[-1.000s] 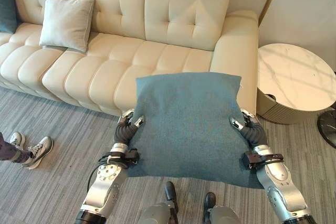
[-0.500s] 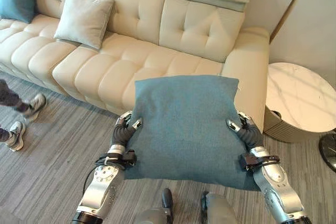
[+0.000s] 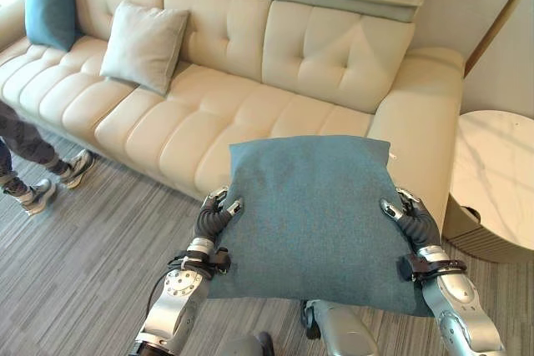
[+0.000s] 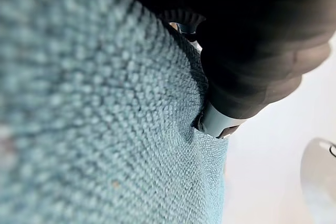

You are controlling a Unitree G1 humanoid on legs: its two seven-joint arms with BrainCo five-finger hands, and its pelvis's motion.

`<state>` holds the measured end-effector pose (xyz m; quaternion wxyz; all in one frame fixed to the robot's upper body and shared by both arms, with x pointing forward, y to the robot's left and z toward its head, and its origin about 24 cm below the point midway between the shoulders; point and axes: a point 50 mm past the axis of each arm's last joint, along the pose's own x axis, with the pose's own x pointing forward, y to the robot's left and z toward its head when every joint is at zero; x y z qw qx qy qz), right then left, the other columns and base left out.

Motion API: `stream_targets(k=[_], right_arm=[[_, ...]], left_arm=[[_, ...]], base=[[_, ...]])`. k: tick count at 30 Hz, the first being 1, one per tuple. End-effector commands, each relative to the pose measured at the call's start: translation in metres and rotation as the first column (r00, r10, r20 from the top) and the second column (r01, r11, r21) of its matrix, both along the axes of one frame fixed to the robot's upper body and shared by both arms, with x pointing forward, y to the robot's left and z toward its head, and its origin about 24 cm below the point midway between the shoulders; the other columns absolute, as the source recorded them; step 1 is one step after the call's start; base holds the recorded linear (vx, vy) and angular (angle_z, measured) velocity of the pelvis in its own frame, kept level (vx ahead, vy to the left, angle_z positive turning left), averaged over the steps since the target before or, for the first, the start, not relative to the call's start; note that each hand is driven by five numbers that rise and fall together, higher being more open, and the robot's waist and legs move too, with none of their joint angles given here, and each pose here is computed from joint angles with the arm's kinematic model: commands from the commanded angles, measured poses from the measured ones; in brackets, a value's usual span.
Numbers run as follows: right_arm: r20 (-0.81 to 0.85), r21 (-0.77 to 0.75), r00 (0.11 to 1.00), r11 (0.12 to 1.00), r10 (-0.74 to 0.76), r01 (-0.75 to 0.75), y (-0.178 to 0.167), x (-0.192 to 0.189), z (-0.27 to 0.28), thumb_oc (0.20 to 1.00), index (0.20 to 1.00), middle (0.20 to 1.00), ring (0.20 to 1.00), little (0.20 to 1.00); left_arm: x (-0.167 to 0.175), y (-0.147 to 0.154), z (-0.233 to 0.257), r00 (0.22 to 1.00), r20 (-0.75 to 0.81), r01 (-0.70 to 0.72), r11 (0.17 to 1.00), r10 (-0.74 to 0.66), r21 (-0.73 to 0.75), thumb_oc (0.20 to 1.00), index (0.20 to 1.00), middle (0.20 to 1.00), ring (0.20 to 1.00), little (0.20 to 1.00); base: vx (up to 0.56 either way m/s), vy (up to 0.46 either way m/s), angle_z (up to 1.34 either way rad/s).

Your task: Pick up all the scattered cushions and arrange them neatly on the sofa.

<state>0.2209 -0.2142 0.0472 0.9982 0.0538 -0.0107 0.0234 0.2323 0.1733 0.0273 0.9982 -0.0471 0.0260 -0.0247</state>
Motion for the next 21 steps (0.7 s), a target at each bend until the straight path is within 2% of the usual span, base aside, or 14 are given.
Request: stream_targets(k=[1, 10, 14, 21], right_arm=[[0.261, 0.047, 0.964, 0.997, 0.046, -0.060, 0.011, 0.015, 0.047, 0.200, 0.200, 0.200, 0.200, 0.200], [0.254, -0.001, 0.967, 1.000, 0.000, 0.000, 0.005, 0.013, 0.046, 0.200, 0.200, 0.200, 0.200, 0.200], [0.214, -0.040, 0.976, 0.999, 0.027, -0.019, 0.009, 0.010, 0.038, 0.200, 0.200, 0.200, 0.200, 0.200], [0.215, -0.007, 0.971, 0.994, 0.104, -0.105, 0.034, 0.020, 0.036, 0.200, 0.200, 0.200, 0.200, 0.200]], left_arm=[[0.016, -0.015, 0.048, 0.962, 0.261, 0.095, 0.995, -0.086, -0.021, 0.200, 0.200, 0.200, 0.200, 0.200], [0.015, -0.009, 0.049, 0.964, 0.264, 0.048, 0.999, -0.044, -0.009, 0.200, 0.200, 0.200, 0.200, 0.200], [0.012, -0.008, 0.048, 0.965, 0.258, 0.054, 0.999, -0.053, 0.006, 0.200, 0.200, 0.200, 0.200, 0.200], [0.006, 0.018, 0.046, 0.970, 0.244, -0.024, 0.996, 0.003, 0.083, 0.200, 0.200, 0.200, 0.200, 0.200]], base=[[0.31, 0.072, -0.38], [0.26, 0.183, -0.59], [0.25, 0.389, -0.85], [0.10, 0.341, -0.92]])
